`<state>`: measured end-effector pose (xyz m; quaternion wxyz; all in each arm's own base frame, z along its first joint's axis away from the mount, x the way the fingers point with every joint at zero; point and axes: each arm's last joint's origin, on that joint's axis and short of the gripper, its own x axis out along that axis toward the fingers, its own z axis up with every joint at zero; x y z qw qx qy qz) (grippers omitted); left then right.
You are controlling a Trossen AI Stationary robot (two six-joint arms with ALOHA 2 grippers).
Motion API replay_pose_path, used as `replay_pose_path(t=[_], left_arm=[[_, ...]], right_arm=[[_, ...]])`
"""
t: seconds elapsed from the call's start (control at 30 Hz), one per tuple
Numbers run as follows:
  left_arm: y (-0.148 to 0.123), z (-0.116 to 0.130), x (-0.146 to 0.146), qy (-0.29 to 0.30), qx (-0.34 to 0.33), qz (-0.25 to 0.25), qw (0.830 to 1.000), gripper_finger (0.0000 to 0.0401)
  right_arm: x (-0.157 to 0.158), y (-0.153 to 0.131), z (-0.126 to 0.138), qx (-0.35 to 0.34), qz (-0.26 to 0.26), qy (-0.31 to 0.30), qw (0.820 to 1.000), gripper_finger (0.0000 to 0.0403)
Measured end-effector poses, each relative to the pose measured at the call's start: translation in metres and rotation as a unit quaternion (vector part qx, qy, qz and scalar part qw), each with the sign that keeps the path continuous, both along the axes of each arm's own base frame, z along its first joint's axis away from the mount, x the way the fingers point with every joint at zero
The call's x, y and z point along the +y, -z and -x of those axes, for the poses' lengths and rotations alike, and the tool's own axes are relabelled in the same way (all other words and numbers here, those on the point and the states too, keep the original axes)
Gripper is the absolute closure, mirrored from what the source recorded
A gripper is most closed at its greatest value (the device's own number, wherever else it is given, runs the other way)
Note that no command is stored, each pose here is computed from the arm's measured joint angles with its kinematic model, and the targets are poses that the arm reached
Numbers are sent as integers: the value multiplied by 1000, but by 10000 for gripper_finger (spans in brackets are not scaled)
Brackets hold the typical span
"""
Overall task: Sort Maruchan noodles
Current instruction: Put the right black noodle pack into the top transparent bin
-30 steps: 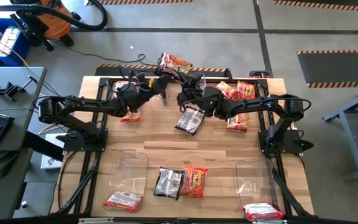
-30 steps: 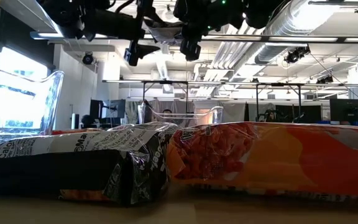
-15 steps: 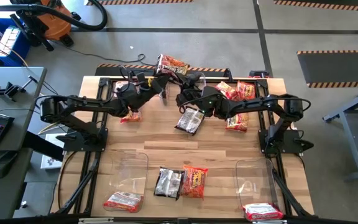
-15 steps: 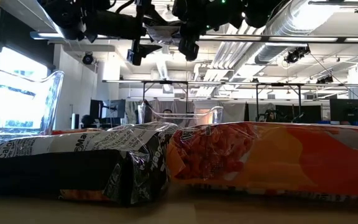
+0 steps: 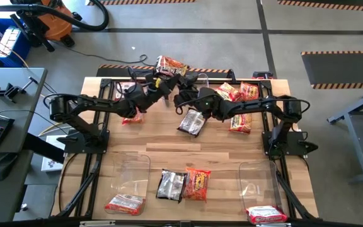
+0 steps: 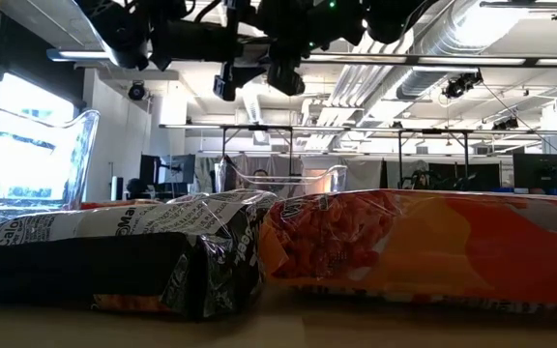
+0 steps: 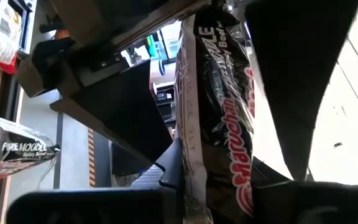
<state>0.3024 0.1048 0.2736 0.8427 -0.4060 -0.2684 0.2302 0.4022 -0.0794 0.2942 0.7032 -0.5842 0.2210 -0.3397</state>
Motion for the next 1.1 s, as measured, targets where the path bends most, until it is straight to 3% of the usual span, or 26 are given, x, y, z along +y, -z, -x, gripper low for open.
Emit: replay_pose_path(t=[0.2,0.4,0.63,0.83,0.97,1.1], left_arm=[[-2,2,2,-1,-4,-2,1000,126],[-3,4,9,-3,-10,0,1000,217],[-7,9,14,-6,15,-41,999,320],[-13,16,17,7,52,-58,997,343],[-21,28,17,15,103,-68,992,343],[-31,46,17,30,159,-72,984,343]], right_arm=[[0,-1,0,-1,2,-2,1000,357],[3,-1,0,-5,1,-2,1000,346],[12,0,-1,1,1,12,1000,272],[12,-2,1,-19,-9,66,998,223],[11,0,6,-11,-14,117,993,240],[10,2,22,-16,-34,133,990,306]])
